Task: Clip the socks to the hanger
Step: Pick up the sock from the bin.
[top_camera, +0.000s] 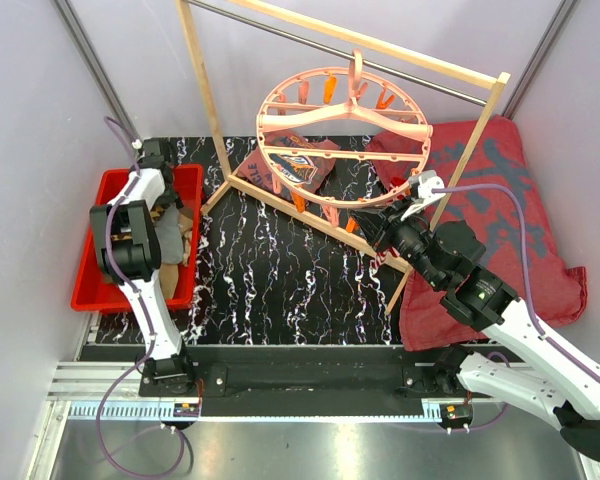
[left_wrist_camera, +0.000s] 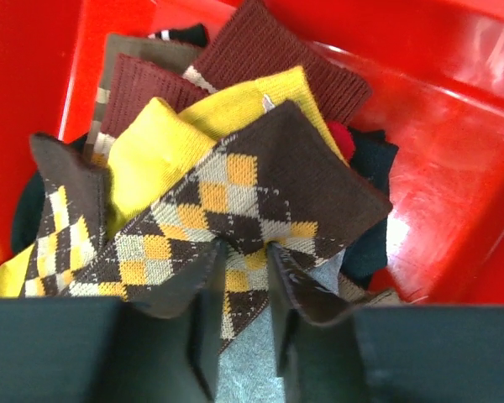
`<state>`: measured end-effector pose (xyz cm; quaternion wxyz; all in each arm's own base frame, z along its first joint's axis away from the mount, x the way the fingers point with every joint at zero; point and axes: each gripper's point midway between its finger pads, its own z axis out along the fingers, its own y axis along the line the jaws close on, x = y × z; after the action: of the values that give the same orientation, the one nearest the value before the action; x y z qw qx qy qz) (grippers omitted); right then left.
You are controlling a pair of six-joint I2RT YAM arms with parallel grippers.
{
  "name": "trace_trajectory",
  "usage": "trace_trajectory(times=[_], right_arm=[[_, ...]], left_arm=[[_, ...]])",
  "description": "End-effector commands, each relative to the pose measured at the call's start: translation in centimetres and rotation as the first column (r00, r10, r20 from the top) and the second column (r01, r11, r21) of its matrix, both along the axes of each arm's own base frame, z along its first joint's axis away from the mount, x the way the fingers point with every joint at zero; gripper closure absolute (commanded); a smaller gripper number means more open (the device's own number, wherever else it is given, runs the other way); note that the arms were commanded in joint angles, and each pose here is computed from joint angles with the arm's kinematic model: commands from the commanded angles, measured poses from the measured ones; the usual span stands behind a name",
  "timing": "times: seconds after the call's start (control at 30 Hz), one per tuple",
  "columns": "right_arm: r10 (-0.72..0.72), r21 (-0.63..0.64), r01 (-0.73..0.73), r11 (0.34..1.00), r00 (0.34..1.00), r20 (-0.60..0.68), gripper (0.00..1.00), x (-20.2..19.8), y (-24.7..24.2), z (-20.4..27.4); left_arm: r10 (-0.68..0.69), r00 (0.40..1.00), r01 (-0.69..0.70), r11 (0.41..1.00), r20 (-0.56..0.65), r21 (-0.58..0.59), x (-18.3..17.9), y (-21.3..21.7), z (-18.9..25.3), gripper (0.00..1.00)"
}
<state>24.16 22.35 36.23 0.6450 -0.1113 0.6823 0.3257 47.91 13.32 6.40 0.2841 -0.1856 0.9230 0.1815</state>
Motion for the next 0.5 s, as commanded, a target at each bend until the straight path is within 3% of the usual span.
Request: trace_trajectory(times=[0.0,0.13,0.47], right_arm=[[0.003,-0.027,-0.004,1.000,1.000,-0.003,0.87,-0.2,-0.1,-0.5],[0.005,-0.027,-0.005,1.000,1.000,-0.005,0.87,-0.2,0.0,-0.5],[0.003,-0.027,-0.003,1.000,1.000,0.008,0.87,-0.2,-0.1,-0.1]], left_arm=[[-0.012,0.999,0.012,1.000,0.047,0.004,1.3,0.6,1.4,0.85],[-0.020,0.997,0.020,1.000,0.070,0.001,0.9,0.3,2.6,1.00],[0.010,0.970,-0.023,0.998,0.243,0.051,-2.7,0.4,11.7,1.00]])
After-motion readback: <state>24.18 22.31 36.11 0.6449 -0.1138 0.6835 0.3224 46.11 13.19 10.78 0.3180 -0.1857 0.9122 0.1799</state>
